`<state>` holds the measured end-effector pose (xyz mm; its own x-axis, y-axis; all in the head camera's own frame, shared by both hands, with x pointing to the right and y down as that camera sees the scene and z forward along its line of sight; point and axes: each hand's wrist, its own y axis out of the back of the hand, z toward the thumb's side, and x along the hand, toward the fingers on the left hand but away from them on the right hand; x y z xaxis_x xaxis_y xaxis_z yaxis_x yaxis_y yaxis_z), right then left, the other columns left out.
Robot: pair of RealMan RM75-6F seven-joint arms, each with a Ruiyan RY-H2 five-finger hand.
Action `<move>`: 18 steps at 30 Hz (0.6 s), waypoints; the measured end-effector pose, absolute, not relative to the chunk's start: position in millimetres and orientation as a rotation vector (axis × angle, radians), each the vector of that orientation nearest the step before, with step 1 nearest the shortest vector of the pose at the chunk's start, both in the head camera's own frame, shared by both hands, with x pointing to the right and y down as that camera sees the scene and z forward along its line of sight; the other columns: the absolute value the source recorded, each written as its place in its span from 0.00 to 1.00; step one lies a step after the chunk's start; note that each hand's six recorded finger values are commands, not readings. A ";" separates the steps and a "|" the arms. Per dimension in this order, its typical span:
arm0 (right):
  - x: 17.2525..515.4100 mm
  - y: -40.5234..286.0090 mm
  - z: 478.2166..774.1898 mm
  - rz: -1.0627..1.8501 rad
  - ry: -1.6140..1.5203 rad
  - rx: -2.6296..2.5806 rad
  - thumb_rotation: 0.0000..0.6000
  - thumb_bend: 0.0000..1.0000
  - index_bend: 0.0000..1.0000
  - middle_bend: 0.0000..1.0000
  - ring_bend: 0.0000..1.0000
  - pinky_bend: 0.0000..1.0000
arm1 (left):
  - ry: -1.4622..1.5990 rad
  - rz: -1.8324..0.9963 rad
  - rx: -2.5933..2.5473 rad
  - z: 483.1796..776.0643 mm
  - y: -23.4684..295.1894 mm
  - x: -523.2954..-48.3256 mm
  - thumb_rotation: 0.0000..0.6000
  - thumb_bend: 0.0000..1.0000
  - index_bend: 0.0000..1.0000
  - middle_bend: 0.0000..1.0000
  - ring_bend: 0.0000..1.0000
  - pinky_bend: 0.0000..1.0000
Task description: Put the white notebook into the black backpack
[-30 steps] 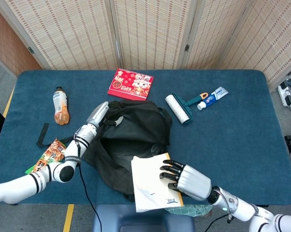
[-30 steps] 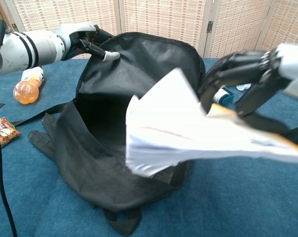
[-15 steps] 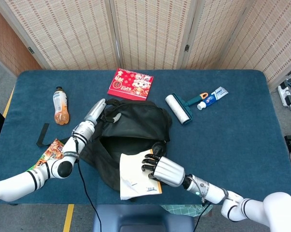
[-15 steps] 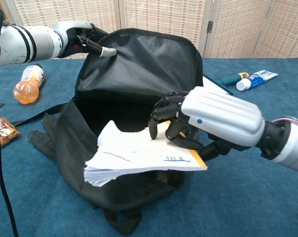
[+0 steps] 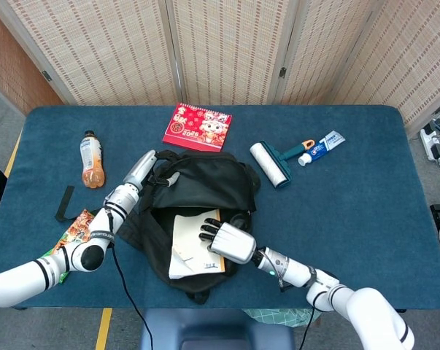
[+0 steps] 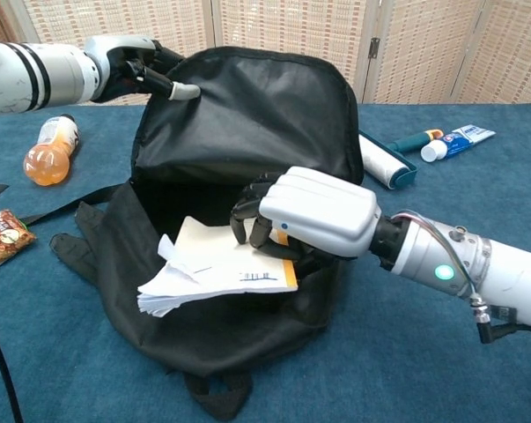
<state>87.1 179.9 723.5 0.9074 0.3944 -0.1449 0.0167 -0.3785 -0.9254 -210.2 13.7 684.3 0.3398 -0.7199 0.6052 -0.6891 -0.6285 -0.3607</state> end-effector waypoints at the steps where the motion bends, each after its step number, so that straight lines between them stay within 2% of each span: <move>1: 85.0 178.3 725.7 0.418 -0.295 -1.915 1.00 0.66 0.78 0.45 0.29 0.25 | 1.337 -1.179 -2.538 683.7 13.5 -210.9 1.00 0.49 0.61 0.34 0.29 0.18; 18: 66.2 153.2 748.6 0.523 -0.214 -1.668 1.00 0.67 0.78 0.45 0.28 0.25 | 1.340 -1.150 -2.555 675.6 13.4 -214.5 1.00 0.49 0.61 0.34 0.29 0.18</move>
<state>66.2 153.2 748.6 0.8776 0.4284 -0.2150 -0.1546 -0.1715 -0.9730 -214.5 13.4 675.6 0.3534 -0.7229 0.5938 -0.6963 -0.6271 -0.3490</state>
